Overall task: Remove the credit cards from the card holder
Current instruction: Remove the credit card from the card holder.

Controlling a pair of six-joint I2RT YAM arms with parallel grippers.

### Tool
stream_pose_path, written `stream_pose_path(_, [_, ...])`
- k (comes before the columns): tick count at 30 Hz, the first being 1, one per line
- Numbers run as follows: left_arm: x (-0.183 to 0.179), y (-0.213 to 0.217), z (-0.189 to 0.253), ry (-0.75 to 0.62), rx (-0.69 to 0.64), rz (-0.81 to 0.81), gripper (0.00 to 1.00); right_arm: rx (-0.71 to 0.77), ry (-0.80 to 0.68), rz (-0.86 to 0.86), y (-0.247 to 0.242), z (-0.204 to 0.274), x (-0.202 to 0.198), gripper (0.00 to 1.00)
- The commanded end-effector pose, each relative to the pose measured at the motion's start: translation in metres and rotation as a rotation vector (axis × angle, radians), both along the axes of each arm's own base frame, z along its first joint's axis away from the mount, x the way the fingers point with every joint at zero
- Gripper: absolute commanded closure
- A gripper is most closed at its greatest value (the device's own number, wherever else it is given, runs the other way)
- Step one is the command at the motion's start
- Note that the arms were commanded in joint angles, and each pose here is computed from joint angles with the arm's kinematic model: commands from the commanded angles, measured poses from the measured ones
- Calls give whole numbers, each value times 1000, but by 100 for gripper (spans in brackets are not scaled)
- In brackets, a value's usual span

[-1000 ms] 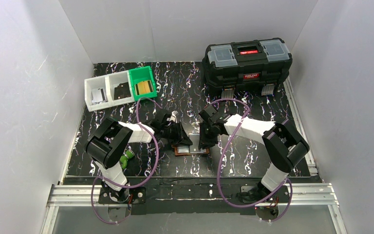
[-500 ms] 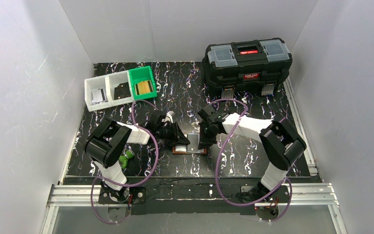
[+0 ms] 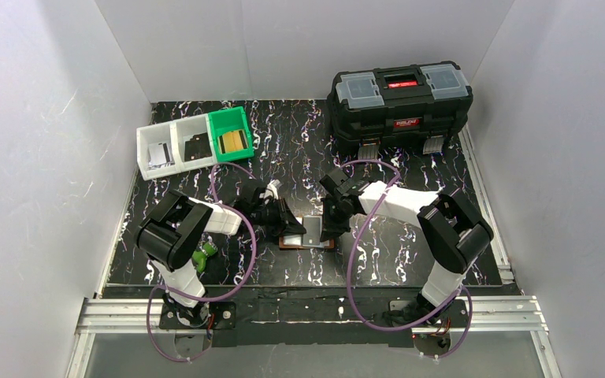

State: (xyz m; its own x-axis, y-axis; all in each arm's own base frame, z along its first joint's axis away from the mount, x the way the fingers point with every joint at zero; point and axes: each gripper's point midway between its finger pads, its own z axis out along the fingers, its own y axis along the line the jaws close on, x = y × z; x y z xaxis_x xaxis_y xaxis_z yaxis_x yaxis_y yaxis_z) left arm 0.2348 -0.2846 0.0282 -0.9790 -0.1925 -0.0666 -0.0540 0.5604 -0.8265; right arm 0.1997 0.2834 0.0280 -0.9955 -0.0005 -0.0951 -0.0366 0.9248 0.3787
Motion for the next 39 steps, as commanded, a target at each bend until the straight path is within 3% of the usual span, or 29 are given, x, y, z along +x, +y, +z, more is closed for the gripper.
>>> stream_pose_path(1, [-2, 2, 12, -29, -37, -15, 86, -101, 34, -7, -16, -28, -5, 95])
stream_pose_path(9, [0, 7, 12, -21, -60, 10, 85, -107, 41, -9, -18, -30, -6, 96])
stream_pose_path(20, [0, 6, 11, -11, -98, 15, 99, -114, 49, -14, -20, -33, -6, 97])
stream_pose_path(25, [-1, 6, 11, -12, -101, 13, 100, -117, 53, -16, -21, -35, -7, 98])
stream_pose_path(34, [-1, 27, -4, -21, 61, 22, 100, -122, 58, -35, -27, -37, -7, 99])
stream_pose_path(39, [-2, 31, -3, -27, 82, 22, 100, -120, 60, -40, -28, -37, -7, 99])
